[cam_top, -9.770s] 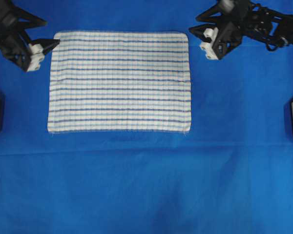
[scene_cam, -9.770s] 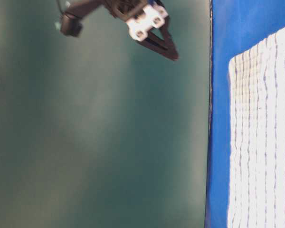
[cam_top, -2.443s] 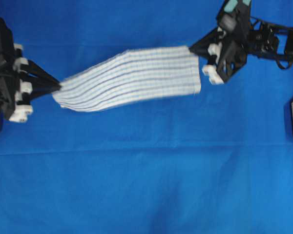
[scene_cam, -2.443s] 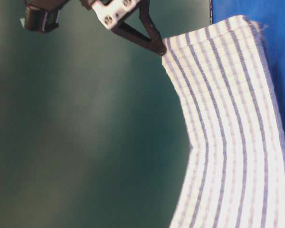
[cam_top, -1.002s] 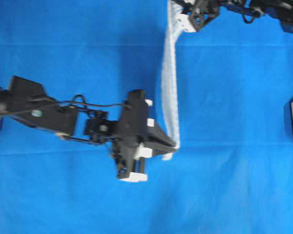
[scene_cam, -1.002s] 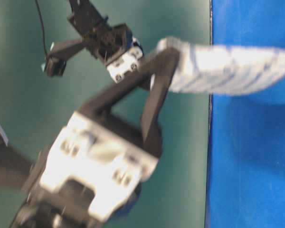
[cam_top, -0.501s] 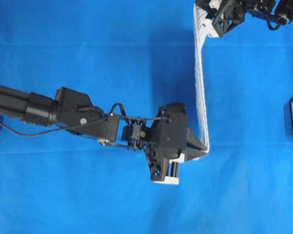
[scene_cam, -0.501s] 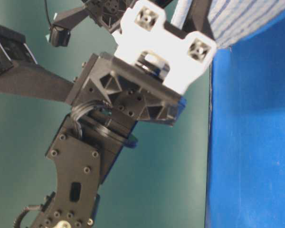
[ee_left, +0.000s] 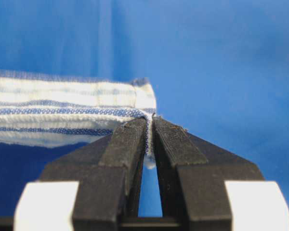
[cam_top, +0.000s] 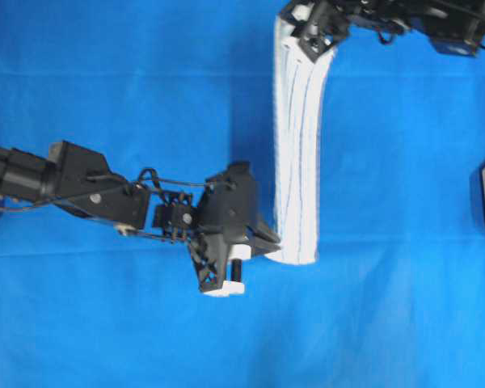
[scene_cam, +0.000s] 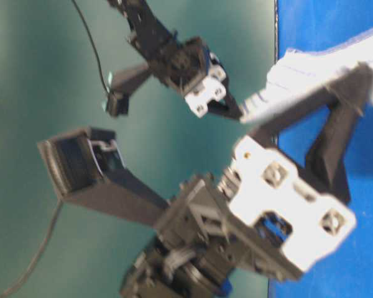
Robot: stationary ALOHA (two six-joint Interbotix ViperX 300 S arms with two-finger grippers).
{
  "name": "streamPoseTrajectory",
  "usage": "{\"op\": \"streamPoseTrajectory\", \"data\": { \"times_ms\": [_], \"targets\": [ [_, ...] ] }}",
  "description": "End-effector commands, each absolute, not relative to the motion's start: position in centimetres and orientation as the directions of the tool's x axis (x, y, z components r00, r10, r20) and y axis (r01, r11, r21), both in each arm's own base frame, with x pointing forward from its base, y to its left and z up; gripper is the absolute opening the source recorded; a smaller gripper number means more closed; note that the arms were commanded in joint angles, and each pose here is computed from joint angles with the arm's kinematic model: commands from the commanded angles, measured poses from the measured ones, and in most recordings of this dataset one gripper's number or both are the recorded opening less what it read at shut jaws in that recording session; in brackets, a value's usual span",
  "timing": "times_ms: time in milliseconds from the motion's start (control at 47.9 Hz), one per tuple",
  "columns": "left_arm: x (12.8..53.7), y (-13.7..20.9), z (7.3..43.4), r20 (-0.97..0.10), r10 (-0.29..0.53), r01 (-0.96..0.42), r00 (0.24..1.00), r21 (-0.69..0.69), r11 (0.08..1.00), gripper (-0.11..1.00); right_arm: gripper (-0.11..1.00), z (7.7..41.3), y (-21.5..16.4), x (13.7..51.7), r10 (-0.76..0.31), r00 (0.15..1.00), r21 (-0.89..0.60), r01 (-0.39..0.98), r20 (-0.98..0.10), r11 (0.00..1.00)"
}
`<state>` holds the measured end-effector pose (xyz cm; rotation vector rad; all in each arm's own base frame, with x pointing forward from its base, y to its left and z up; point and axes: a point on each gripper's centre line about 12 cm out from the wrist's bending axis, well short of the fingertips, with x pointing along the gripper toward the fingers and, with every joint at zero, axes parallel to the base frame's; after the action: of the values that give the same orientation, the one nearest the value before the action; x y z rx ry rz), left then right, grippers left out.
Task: Fold the blue towel.
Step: 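Lower the strip flat onto the table and open both grippers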
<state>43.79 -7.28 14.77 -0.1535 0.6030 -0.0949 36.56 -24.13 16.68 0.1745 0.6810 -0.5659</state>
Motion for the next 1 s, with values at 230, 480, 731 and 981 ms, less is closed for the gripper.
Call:
{"op": "streamPoseTrajectory", "data": {
  "times_ms": [230, 480, 731, 981],
  "targets": [
    [43.0, -9.0, 15.3, -0.539, -0.17, 0.082, 0.825, -0.185, 0.979, 0.04, 0.03, 17.9, -24.7, 38.0, -0.447, 0.659, -0.046, 0.531, -0.605, 0.846],
    [43.3, -8.8, 15.4, -0.535, -0.165, 0.076, 0.829, -0.184, 0.98, 0.04, 0.03, 17.8, -24.2, 38.3, -0.438, 0.665, -0.069, 0.505, -0.605, 0.861],
    [43.0, -8.2, 15.5, -0.544, -0.154, 0.063, 0.825, -0.182, 0.981, 0.4, 0.17, 17.7, -23.8, 38.2, -0.43, 0.661, -0.083, 0.488, -0.614, 0.869],
    [41.4, -6.9, 18.9, -0.544, -0.138, 0.062, 0.828, -0.156, 0.986, 0.61, 0.52, 19.4, -21.8, 37.6, -0.418, 0.686, -0.119, 0.44, -0.596, 0.89]
  ]
}}
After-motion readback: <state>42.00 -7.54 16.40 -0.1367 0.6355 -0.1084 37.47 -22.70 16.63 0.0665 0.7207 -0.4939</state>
